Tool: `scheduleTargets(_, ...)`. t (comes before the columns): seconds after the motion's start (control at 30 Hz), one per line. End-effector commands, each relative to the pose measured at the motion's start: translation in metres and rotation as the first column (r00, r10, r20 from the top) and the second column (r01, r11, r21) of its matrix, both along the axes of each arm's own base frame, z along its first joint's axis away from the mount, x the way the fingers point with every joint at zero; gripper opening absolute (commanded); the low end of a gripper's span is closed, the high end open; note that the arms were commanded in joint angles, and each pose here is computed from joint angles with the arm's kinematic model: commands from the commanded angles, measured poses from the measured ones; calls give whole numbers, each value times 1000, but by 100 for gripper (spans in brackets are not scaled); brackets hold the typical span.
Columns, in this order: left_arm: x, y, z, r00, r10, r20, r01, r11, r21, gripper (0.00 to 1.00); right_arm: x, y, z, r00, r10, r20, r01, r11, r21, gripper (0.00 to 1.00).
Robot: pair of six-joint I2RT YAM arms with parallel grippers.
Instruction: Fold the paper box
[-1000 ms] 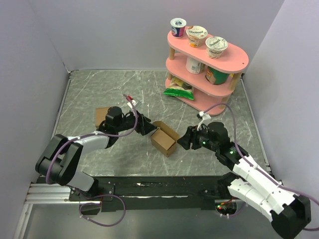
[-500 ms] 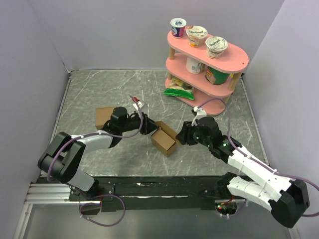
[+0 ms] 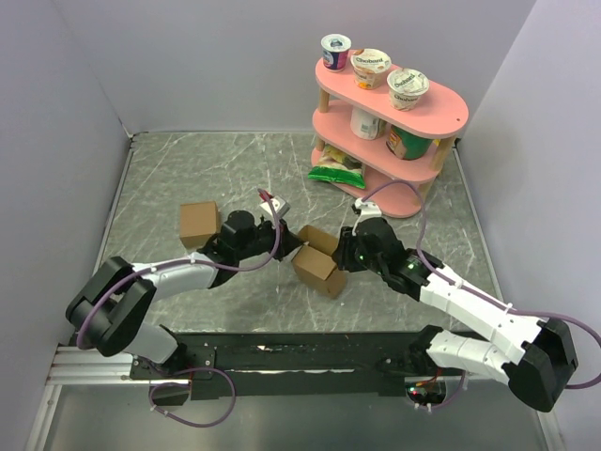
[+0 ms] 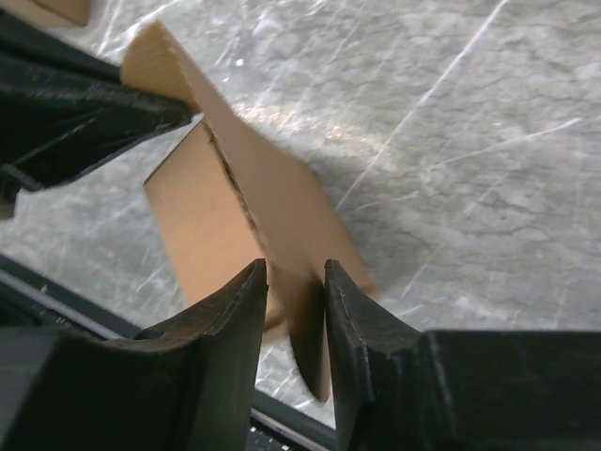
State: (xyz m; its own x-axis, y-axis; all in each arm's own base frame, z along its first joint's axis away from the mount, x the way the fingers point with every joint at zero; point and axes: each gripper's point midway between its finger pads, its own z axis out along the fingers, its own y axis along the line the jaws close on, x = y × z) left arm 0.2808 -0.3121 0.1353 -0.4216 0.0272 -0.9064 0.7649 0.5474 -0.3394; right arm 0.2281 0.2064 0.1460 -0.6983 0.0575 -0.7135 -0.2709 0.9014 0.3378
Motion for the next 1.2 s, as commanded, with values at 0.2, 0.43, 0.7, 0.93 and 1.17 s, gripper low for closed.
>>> scheduleTargets(0.2,5,-4,19,984,178,-23,-178,984,1,6,21,-15,11,985,-150,80,154,987,-47,45)
scheduleTargets(0.43,16,27,10,937,350,-9,-347,932,105,5,24,-17,23,982,-145,118,151,987,-46,64)
scheduleTargets(0.7,7,42,15,931,359,73,-366,919,149,8,34,-14,23,983,-128,131,134,990,-38,68)
scheduleTargets(0.93,0,41,12,941,327,85,-337,929,151,8,46,-3,21,987,-110,115,103,993,66,66)
scheduleTargets(1.17,-4,37,5,952,295,81,-304,941,150,7,73,0,19,985,-108,138,94,990,104,57)
